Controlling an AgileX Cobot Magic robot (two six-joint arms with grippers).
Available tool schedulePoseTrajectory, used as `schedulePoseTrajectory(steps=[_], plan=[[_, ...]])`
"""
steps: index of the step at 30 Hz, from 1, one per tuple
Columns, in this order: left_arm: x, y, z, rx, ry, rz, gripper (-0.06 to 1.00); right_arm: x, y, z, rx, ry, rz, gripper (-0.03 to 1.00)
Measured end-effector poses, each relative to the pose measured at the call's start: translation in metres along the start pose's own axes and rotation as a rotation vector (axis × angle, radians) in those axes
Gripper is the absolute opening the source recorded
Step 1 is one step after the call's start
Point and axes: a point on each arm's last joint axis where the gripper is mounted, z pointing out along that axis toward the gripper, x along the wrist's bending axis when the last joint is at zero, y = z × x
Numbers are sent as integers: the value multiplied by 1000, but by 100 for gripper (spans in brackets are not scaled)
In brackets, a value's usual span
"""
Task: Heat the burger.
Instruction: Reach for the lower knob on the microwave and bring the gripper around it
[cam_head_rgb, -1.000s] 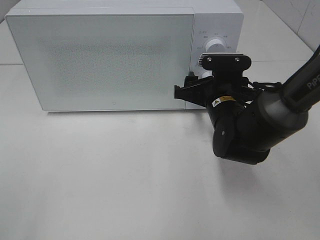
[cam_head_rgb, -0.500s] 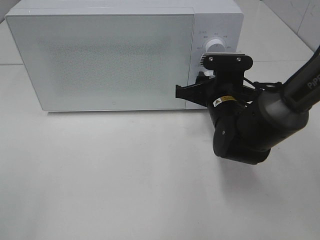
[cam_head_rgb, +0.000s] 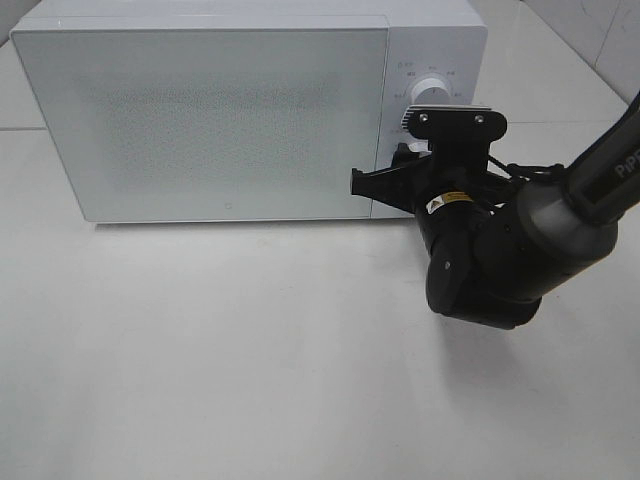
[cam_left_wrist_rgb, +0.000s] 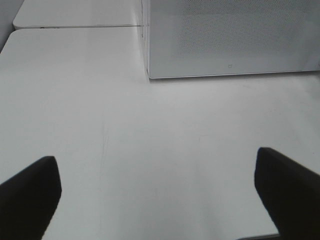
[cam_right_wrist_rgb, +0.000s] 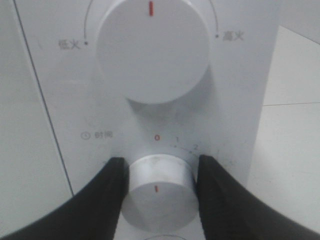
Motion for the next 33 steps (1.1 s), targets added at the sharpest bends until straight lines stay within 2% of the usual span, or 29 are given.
schedulePoseTrajectory(steps=[8,12,13,15,18,19,21,23,26,31,33], plan=[[0,0,0,0,0,0,99,0,0,0,0,-1,114,44],[0,0,0,0,0,0,99,-1,0,0,-2,-2,293,44],[0,0,0,0,0,0,99,-1,0,0,-2,-2,293,44],[0,0,0,0,0,0,99,-1,-1,0,9,-4,430,44],[0,0,0,0,0,0,99,-1,-2,0,12,-4,467,44],[0,0,0,0,0,0,99,0,-2,0,17,-3,534,44],[0,0,0,0,0,0,99,-1,-2,0,20,-3,558,44],[0,0,0,0,0,0,99,-1,-3,0,36,0,673,44],[0,0,0,0,0,0,99,-1,-3,0,38,0,704,44],[0,0,0,0,0,0,99,0,-4,-1,49,4,847,44],[0,0,0,0,0,0,99,0,-4,0,48,4,856,44]])
